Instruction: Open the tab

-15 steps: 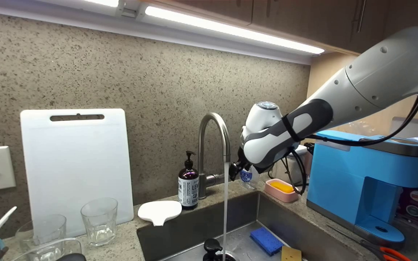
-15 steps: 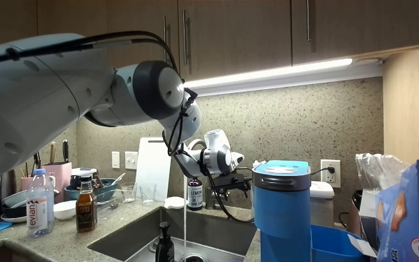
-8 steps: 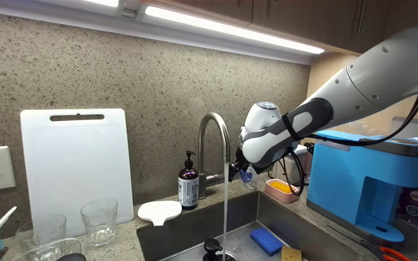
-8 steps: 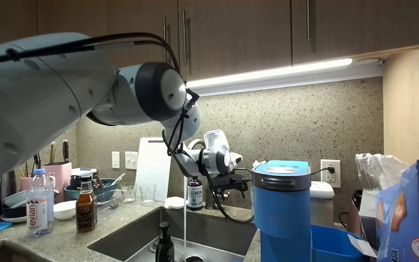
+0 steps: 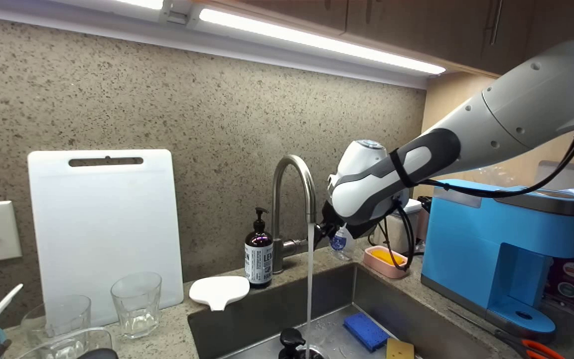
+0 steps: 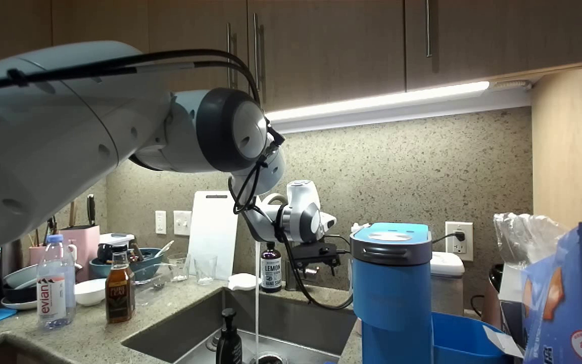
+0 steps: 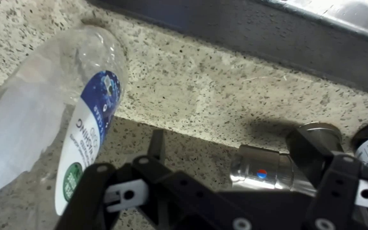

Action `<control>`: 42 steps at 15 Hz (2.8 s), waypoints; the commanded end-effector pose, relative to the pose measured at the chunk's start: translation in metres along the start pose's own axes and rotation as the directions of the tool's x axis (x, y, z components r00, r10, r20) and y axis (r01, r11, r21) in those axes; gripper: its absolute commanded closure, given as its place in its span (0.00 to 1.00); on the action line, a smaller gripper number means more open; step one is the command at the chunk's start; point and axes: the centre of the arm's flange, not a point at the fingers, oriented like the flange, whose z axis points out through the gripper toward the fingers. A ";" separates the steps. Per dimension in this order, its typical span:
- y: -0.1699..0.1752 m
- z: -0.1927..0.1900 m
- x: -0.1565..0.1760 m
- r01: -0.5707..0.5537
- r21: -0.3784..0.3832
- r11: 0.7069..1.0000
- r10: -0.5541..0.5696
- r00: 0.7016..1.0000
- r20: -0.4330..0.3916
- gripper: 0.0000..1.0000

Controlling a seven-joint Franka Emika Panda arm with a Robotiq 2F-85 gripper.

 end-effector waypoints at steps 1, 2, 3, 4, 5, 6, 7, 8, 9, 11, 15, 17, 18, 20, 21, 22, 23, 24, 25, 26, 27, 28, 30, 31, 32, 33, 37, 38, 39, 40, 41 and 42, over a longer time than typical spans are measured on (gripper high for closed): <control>0.008 -0.007 -0.004 0.022 0.053 0.998 -0.022 1.000 0.008 0.00; 0.009 -0.007 -0.004 0.026 0.054 0.998 -0.026 1.000 0.008 0.00; 0.008 -0.007 -0.005 0.035 0.039 0.999 -0.036 0.999 0.008 0.00; 0.003 -0.001 0.000 0.007 0.023 1.000 -0.007 1.000 -0.005 0.00; 0.003 -0.001 -0.001 0.008 0.023 1.000 -0.008 1.000 -0.005 0.00; 0.003 -0.001 -0.001 0.008 0.023 1.000 -0.008 1.000 -0.005 0.00; 0.001 0.003 0.001 0.017 0.017 1.000 -0.017 1.000 -0.005 0.00; -0.004 0.007 0.002 0.028 0.007 1.000 -0.028 1.000 -0.004 0.00; -0.008 0.011 0.002 0.035 0.009 0.999 -0.035 0.999 0.003 0.00; -0.017 0.018 0.001 0.052 0.009 0.999 -0.052 0.998 0.017 0.00; -0.025 0.021 -0.005 0.057 0.017 0.998 -0.057 0.998 0.023 0.00; -0.026 0.023 -0.004 0.061 0.014 0.998 -0.061 0.998 0.023 0.00; -0.026 0.024 -0.004 0.061 0.013 0.998 -0.061 0.998 0.022 0.00; -0.025 0.023 -0.004 0.060 0.011 0.998 -0.060 0.998 0.021 0.00; -0.025 0.024 -0.004 0.060 0.012 0.998 -0.061 0.998 0.022 0.00; -0.025 0.024 -0.004 0.060 0.012 0.998 -0.061 0.998 0.022 0.00; -0.026 0.023 -0.003 0.076 0.015 0.997 -0.076 0.997 0.006 0.00; -0.027 0.023 -0.002 0.084 0.019 0.996 -0.084 0.996 -0.008 0.00; -0.027 0.022 -0.002 0.085 0.024 0.996 -0.084 0.996 -0.014 0.00; -0.028 0.021 -0.001 0.086 0.022 0.996 -0.086 0.996 -0.022 0.00; -0.029 0.020 0.000 0.087 0.028 0.996 -0.086 0.996 -0.029 0.00; -0.029 0.020 0.001 0.088 0.031 0.996 -0.087 0.996 -0.031 0.00; -0.030 0.019 0.001 0.091 0.026 0.996 -0.090 0.995 -0.034 0.00; -0.031 0.019 0.001 0.090 0.029 0.996 -0.089 0.996 -0.032 0.00; -0.035 0.021 0.002 0.063 0.024 0.998 -0.063 0.998 -0.013 0.00; -0.035 0.021 0.002 0.063 0.025 0.998 -0.063 0.998 -0.013 0.00; -0.038 0.021 0.002 0.068 0.030 0.997 -0.067 0.998 -0.011 0.00; -0.039 0.021 0.002 0.068 0.031 0.997 -0.068 0.998 -0.010 0.00; -0.039 0.021 0.002 0.070 0.031 0.997 -0.069 0.998 -0.009 0.00; -0.039 0.021 0.002 0.070 0.030 0.997 -0.070 0.998 -0.008 0.00; -0.039 0.021 0.001 0.070 0.029 0.997 -0.070 0.998 -0.007 0.00; -0.039 0.022 0.001 0.071 0.029 0.997 -0.071 0.997 -0.006 0.00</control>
